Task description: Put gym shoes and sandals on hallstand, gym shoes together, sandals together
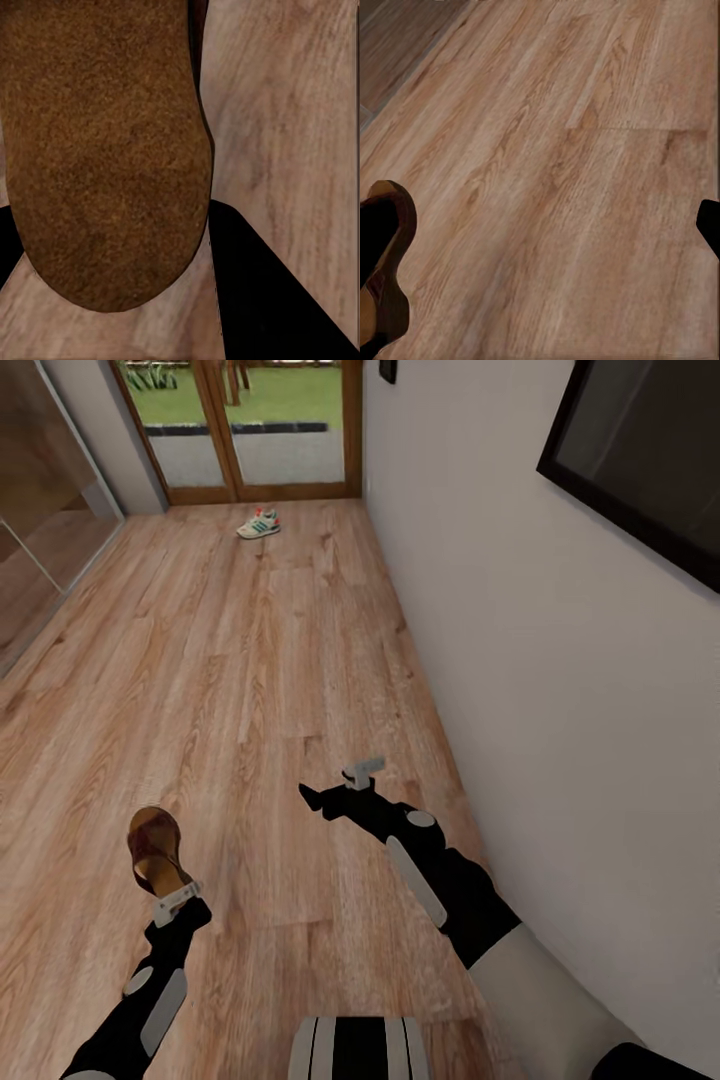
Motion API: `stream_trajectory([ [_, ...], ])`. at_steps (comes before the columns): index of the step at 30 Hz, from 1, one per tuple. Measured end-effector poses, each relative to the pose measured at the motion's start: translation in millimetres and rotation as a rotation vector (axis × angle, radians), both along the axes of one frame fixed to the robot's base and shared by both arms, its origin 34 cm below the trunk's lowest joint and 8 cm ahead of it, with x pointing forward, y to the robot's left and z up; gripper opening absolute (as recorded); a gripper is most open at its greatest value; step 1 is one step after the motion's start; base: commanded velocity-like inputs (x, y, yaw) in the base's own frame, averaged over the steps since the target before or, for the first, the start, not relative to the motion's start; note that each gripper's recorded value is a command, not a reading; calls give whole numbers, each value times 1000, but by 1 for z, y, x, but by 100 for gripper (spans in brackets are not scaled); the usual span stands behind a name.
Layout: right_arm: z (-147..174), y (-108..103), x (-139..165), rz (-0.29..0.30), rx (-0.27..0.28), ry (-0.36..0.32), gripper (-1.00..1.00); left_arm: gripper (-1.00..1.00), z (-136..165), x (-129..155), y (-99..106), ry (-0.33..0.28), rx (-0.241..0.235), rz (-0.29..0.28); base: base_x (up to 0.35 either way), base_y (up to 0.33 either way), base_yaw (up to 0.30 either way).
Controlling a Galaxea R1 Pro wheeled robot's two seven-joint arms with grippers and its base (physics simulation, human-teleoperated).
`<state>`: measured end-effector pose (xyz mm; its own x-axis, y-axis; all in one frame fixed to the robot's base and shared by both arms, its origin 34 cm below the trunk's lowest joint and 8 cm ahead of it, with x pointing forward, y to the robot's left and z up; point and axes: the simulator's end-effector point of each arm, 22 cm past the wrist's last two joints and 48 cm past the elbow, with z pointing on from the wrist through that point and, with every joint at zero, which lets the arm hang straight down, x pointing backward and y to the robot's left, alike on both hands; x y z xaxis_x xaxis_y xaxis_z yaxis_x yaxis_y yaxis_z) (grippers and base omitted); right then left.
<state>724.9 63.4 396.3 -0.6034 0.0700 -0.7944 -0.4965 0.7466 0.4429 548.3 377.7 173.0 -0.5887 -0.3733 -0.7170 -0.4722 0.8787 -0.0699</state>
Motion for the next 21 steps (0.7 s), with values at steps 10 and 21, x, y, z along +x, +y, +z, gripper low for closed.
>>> stream_trajectory([
  [10,24,0,-7,-1,-3,-35,100,-100,26,16,4,-48,9,-7,0,0,0],
  [21,55,0,-7,0,-9,-79,100,-100,59,33,14,-107,24,-6,0,0,0],
])
